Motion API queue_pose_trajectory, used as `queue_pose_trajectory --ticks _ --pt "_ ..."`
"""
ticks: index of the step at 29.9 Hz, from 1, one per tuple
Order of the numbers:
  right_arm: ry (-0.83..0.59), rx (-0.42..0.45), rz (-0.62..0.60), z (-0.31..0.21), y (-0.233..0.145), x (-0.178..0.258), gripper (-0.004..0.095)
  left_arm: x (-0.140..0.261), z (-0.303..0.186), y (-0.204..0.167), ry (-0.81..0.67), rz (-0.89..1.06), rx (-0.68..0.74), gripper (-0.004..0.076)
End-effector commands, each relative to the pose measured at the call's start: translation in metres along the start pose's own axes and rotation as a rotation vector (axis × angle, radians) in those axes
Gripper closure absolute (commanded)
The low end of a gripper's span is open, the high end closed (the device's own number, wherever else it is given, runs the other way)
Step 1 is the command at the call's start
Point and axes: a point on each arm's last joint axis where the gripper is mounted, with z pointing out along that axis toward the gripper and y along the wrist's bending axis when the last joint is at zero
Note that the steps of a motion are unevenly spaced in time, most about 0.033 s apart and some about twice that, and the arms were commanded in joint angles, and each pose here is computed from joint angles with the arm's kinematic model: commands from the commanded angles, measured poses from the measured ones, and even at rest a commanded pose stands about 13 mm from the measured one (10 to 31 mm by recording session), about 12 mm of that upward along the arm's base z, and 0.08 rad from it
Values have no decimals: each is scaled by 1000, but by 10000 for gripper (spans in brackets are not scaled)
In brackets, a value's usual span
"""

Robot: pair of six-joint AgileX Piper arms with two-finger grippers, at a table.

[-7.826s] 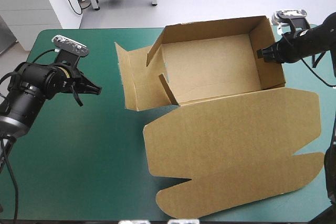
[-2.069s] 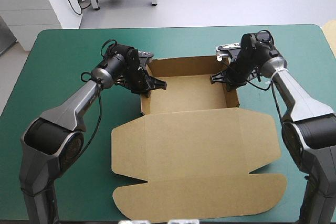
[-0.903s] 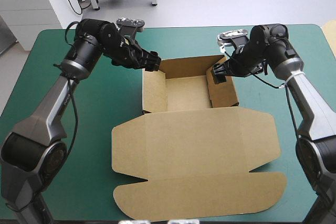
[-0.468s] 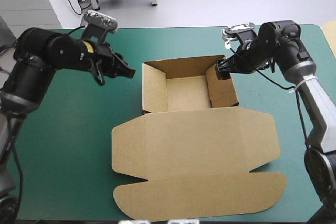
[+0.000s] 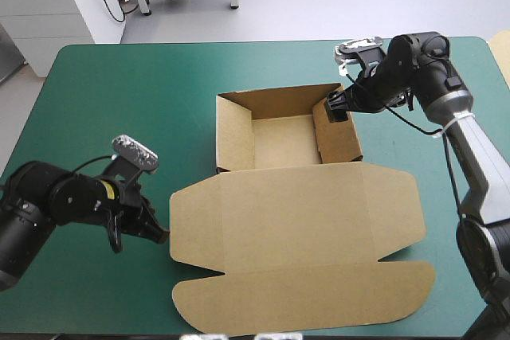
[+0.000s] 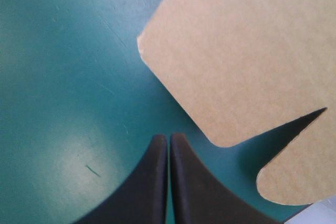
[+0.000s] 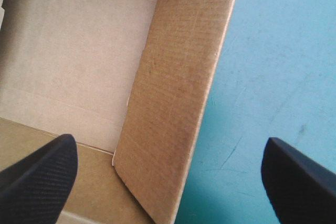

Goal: Fold the box

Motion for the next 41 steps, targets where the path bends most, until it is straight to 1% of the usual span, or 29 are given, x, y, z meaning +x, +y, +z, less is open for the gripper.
queue_pose_trajectory --ticks 1,10,11,14,17,18,20,21,26,27,35,38,41 --pt "-61 -1 -11 -7 0 -7 54 20 10 -4 -69 -43 6 731" --pt "27 -7 -3 45 -7 -12 57 79 45 -12 35 -69 22 731" --pt "35 -8 -4 49 -8 -12 65 83 46 -13 38 -72 27 731" --pt "63 -8 -6 63 -10 -12 130 92 47 -15 30 -73 28 731" --pt "81 -10 -4 72 -11 -12 257 96 42 -16 -7 -74 22 731" --pt "81 -9 -3 73 -11 -12 337 97 39 -16 -23 -73 20 731" --pt "81 -9 -3 73 -11 -12 464 97 36 -17 -54 -72 15 731" --pt "77 -9 -3 73 -11 -12 566 97 35 -17 -74 -71 11 731" --pt "71 -5 -5 73 -12 -13 934 97 32 -17 -116 -69 4 731" --pt "71 -3 -5 73 -12 -13 923 97 31 -17 -118 -69 4 731" --pt "61 1 -7 74 -12 -14 929 97 31 -17 -118 -69 4 731" --pt "39 46 -28 71 -16 -15 929 98 31 -17 -110 -69 6 731" --pt "14 138 -65 64 -27 -17 929 98 31 -17 -105 -69 6 731"
